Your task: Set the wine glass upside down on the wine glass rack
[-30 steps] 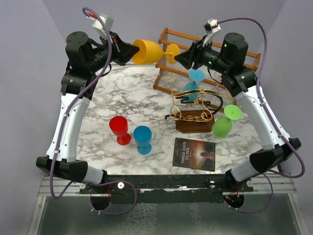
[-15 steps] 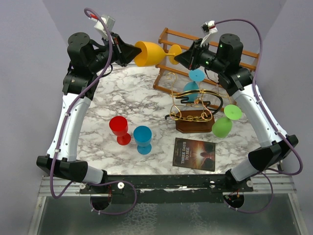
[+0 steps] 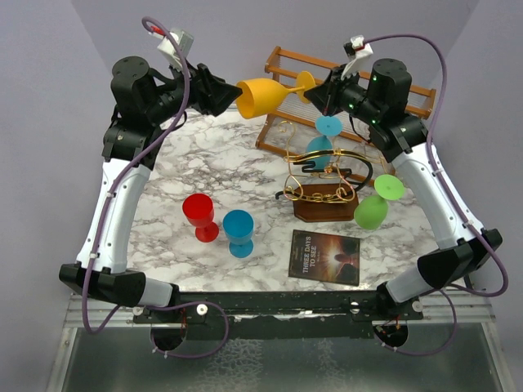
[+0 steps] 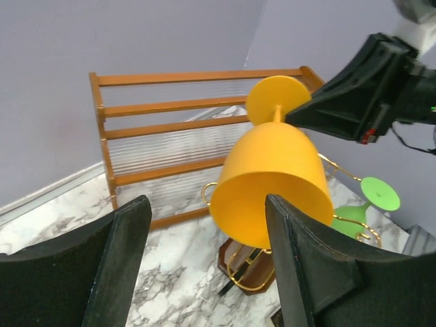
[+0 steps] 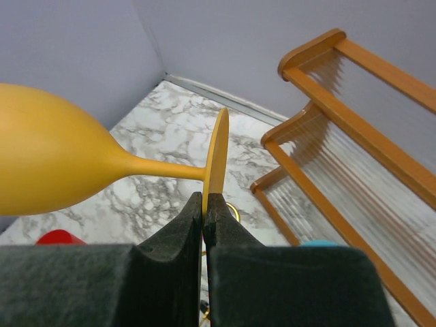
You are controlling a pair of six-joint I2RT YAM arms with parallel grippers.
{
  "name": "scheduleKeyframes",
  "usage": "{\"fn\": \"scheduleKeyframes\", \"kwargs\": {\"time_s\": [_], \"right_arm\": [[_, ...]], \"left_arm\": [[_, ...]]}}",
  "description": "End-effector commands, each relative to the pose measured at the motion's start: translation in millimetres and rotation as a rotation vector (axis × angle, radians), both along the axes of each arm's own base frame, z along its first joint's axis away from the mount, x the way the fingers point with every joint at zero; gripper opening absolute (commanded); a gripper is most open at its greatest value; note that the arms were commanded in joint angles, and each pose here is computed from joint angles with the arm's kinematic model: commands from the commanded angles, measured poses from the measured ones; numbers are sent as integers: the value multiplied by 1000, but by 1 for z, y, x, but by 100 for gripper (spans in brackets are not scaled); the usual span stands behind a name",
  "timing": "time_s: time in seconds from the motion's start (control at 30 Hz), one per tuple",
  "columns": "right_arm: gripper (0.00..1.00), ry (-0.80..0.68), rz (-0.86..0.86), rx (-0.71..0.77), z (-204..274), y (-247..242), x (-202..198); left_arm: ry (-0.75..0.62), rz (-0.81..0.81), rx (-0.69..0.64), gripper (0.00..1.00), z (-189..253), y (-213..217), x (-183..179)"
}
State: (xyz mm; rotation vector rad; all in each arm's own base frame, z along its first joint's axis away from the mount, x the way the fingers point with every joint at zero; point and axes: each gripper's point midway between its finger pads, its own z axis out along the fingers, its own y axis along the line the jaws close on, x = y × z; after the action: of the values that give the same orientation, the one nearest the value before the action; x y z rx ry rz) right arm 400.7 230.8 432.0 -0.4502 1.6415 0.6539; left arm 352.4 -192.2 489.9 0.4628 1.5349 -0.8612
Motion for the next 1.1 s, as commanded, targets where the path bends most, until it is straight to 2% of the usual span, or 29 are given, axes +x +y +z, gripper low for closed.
{"fn": "scheduleKeyframes", "kwargs": {"time_s": [0.0, 0.17, 0.33, 0.73, 0.87, 1.07], "right_arm": [[1, -214, 35, -128, 33, -17, -27], [1, -349, 120, -292, 41, -29, -63], [1, -420, 179, -433, 35, -44, -97], [1, -527, 406, -725, -14, -68, -173], [1, -519, 440, -790, -34, -74, -178], [1, -488, 471, -798, -51, -71, -173]], "left_arm": [[-77, 124, 74, 74, 12, 24, -4], [-85, 231, 119, 85, 8, 43, 3], [-74, 286, 134, 94, 0, 53, 9], [-69, 339, 195, 95, -25, 65, 20], [-49, 327, 193, 95, -34, 63, 20], [-32, 292, 165, 95, -39, 58, 17]]}}
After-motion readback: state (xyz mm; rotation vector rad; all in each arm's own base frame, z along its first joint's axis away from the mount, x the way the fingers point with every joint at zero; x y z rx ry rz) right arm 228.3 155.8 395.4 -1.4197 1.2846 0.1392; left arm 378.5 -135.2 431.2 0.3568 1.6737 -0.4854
